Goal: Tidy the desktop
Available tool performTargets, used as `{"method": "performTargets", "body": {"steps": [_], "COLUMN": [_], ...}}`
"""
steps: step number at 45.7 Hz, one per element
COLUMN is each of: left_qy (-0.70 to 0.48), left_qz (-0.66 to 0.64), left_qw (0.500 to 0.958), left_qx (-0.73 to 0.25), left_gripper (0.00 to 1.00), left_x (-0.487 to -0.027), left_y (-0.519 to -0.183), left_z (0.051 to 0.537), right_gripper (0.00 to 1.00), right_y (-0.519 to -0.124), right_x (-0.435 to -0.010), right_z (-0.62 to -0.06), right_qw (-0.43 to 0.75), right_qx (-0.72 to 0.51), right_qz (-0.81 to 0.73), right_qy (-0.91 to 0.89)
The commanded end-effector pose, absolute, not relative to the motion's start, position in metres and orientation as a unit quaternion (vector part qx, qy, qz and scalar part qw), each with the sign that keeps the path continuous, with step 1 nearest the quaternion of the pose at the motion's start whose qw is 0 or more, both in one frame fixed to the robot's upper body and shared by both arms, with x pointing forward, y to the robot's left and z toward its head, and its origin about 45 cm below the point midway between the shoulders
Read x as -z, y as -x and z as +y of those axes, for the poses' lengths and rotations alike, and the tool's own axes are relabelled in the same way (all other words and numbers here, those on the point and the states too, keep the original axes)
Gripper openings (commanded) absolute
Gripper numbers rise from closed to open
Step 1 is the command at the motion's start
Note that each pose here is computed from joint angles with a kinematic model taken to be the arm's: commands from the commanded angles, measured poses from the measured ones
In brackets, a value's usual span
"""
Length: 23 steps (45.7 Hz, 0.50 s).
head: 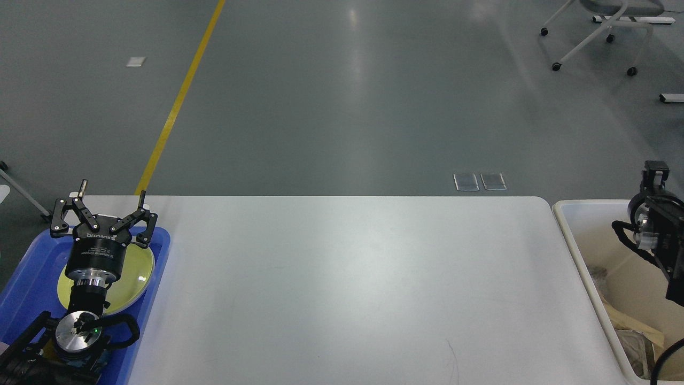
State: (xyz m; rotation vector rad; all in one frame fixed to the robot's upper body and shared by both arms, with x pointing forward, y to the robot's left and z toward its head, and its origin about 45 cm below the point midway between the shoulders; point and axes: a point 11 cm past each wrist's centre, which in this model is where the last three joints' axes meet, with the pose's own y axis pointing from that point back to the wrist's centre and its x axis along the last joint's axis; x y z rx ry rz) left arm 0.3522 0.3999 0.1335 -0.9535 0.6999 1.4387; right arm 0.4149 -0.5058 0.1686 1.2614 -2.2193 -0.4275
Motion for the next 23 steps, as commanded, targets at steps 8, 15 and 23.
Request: {"method": "performTargets", "body": {"steps": [8, 15, 23], "left_qy": [0.411, 0.411, 0.410], "left_qz": [0.301, 0.301, 0.302], "left_qw": [0.597, 0.597, 0.597], "left_qx": [-0.620, -0.620, -0.619], "left_gripper": [0.96, 0.96, 0.96], "left_x": [-0.134, -0.134, -0.133], "left_y": [-0.352, -0.352, -0.352], "left_z": [0.400, 0.400, 0.399], "right_gripper": [1.00, 1.00, 1.00], "right_y": [-0.436, -0.420, -0.392], "right_x": [-0.197, -0.201, -0.168], "right_z": [-0.440, -0.416, -0.384], "right_qw": [0.043, -0.085, -0.187], "right_qx": [0.214, 0.177, 0.245], "right_qz": [-0.798, -0.763, -0.688], "right_qy": [-0.561, -0.616, -0.657]}}
